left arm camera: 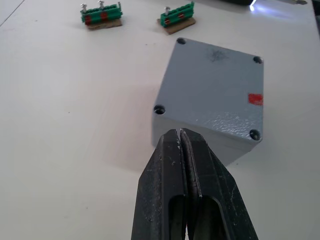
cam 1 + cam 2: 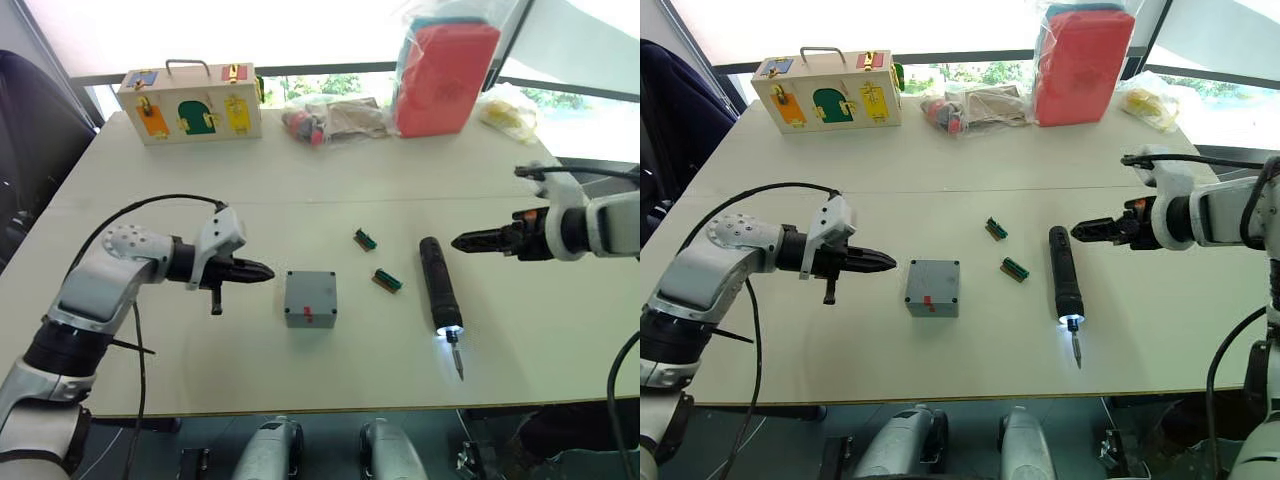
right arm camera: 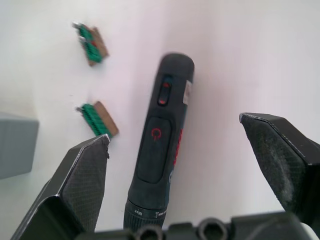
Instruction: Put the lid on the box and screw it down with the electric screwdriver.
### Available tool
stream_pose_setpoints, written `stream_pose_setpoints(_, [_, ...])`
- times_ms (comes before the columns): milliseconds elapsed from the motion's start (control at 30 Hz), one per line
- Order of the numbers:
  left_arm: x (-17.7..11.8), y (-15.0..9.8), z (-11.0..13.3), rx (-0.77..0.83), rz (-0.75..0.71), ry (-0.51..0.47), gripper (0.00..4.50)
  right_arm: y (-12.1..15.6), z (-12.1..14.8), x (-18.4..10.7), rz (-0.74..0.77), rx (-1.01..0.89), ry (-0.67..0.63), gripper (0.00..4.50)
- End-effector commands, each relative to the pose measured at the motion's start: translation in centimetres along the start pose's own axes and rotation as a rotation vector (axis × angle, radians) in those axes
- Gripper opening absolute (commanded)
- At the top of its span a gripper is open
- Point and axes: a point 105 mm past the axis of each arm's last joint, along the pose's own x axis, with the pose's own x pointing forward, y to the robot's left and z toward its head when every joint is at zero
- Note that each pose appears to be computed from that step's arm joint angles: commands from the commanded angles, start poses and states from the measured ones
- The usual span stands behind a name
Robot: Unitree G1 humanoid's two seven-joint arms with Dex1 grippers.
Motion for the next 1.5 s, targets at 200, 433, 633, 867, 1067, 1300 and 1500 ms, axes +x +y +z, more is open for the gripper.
stream_pose_setpoints(200, [-0.5,0.0,-2.0,0.009,0.030,0.074,0.00,8.3,-5.4,3.5,0.241,-0.348,0.031,4.47])
stream_pose_setpoints(433, [1.3,-1.5,-2.7,-0.054,0.034,0.025,0.00,11.7,-6.8,6.8,0.344,-0.383,-0.024,4.47])
stream_pose_setpoints(633, [3.3,-2.1,-2.4,-0.072,0.035,-0.009,0.00,12.7,-7.1,9.3,0.359,-0.412,-0.028,4.47])
stream_pose_setpoints(867, [5.2,-1.5,-1.7,-0.033,0.002,-0.032,0.00,14.9,-8.4,9.7,0.481,-0.428,0.014,4.47])
stream_pose_setpoints(1067, [6.2,-0.3,-1.4,-0.006,-0.004,-0.041,0.00,16.6,-8.2,9.2,0.556,-0.395,-0.015,4.47])
stream_pose_setpoints(1300, [4.2,1.4,-2.7,0.031,0.071,0.034,0.00,14.6,-7.6,7.3,0.484,-0.447,-0.023,4.47])
stream_pose_setpoints(1500, [2.6,-2.3,-5.5,-0.046,-0.049,0.109,0.00,10.5,-5.4,8.5,0.325,-0.613,-0.084,4.47])
